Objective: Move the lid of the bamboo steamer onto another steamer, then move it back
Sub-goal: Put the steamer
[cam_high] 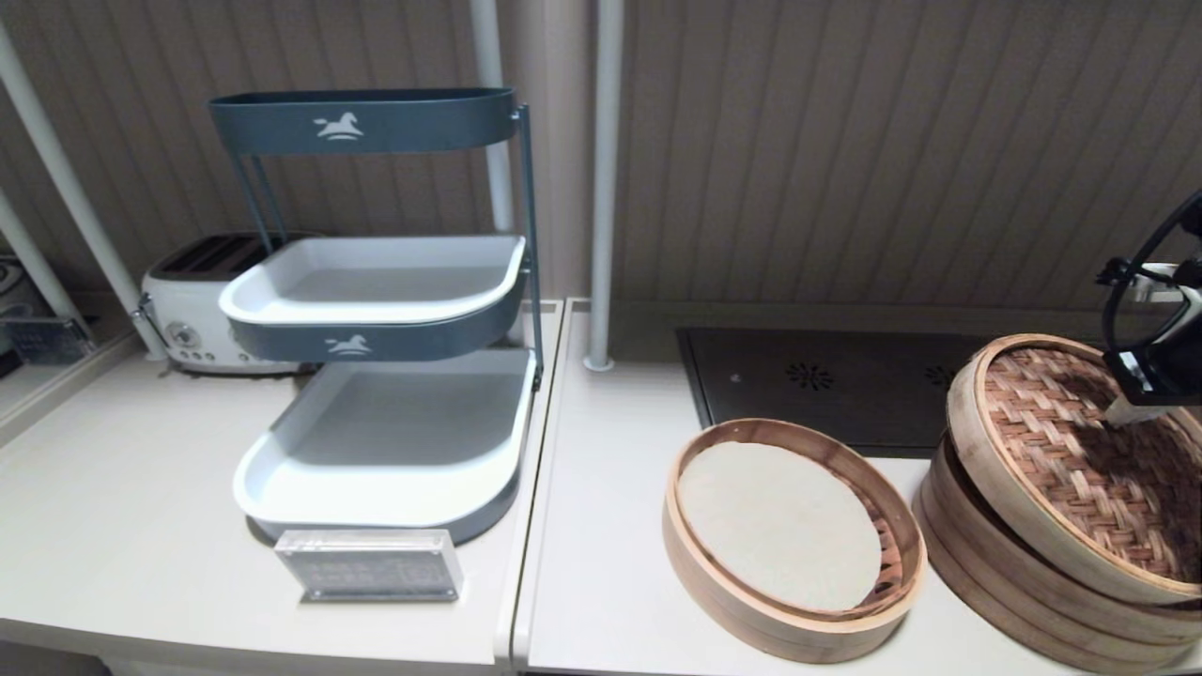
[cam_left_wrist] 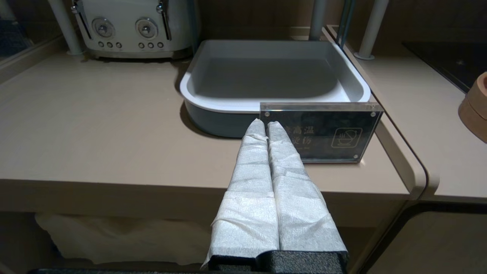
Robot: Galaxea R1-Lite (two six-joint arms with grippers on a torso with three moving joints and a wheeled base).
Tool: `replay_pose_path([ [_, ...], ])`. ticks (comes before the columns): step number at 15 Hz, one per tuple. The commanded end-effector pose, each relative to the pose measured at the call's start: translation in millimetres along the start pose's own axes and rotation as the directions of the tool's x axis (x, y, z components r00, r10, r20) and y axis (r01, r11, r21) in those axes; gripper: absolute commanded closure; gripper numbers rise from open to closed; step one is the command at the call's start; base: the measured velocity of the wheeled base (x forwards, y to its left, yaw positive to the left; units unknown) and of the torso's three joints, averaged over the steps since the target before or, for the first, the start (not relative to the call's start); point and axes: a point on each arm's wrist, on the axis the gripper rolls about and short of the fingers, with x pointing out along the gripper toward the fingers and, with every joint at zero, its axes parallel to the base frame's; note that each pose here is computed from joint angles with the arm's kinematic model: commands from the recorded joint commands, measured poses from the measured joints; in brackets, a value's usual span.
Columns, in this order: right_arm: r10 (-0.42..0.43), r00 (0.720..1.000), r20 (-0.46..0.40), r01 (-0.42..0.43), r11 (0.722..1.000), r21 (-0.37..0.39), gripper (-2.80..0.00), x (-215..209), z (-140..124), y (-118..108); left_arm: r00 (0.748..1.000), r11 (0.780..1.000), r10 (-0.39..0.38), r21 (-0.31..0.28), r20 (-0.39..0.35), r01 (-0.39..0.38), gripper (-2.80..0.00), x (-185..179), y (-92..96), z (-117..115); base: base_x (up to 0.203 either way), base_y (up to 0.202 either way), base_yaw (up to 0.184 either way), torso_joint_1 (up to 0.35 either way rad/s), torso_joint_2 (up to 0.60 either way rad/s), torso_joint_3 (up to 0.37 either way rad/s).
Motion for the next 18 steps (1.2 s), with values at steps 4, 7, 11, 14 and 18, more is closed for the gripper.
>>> replay_pose_path([
  [4, 0.028, 0.998, -0.050, -0.028, 1.000, 0.011, 0.00, 19, -1, -3, 1.000, 1.000, 0.000, 0.000, -0.024, 0.000, 0.00, 2, 0.0, -8, 0.000, 0.000, 0.000, 0.000, 0.00, 0.000],
  [7, 0.026, 0.997, -0.070, -0.024, 0.999, 0.035, 0.00, 32, 2, -14, 1.000, 1.000, 0.000, 0.000, -0.025, 0.000, 0.00, 2, 0.0, -8, 0.000, 0.000, 0.000, 0.000, 0.00, 0.000],
  [11, 0.020, 0.997, -0.075, -0.017, 0.998, 0.052, 0.00, 41, 6, -23, 1.000, 1.000, 0.000, 0.000, -0.025, 0.000, 0.00, 2, 0.0, -8, 0.000, 0.000, 0.000, 0.000, 0.00, 0.000],
  [14, 0.020, 0.997, -0.076, -0.016, 0.998, 0.054, 0.00, 42, 5, -23, 1.000, 1.000, 0.000, 0.000, -0.025, 0.000, 0.00, 2, 0.0, -8, 0.000, 0.000, 0.000, 0.000, 0.00, 0.000],
  [18, 0.025, 0.996, -0.084, -0.020, 0.998, 0.056, 0.00, 45, 5, -24, 1.000, 1.000, 0.000, 0.000, -0.025, 0.000, 0.00, 2, 0.0, -8, 0.000, 0.000, 0.000, 0.000, 0.00, 0.000],
])
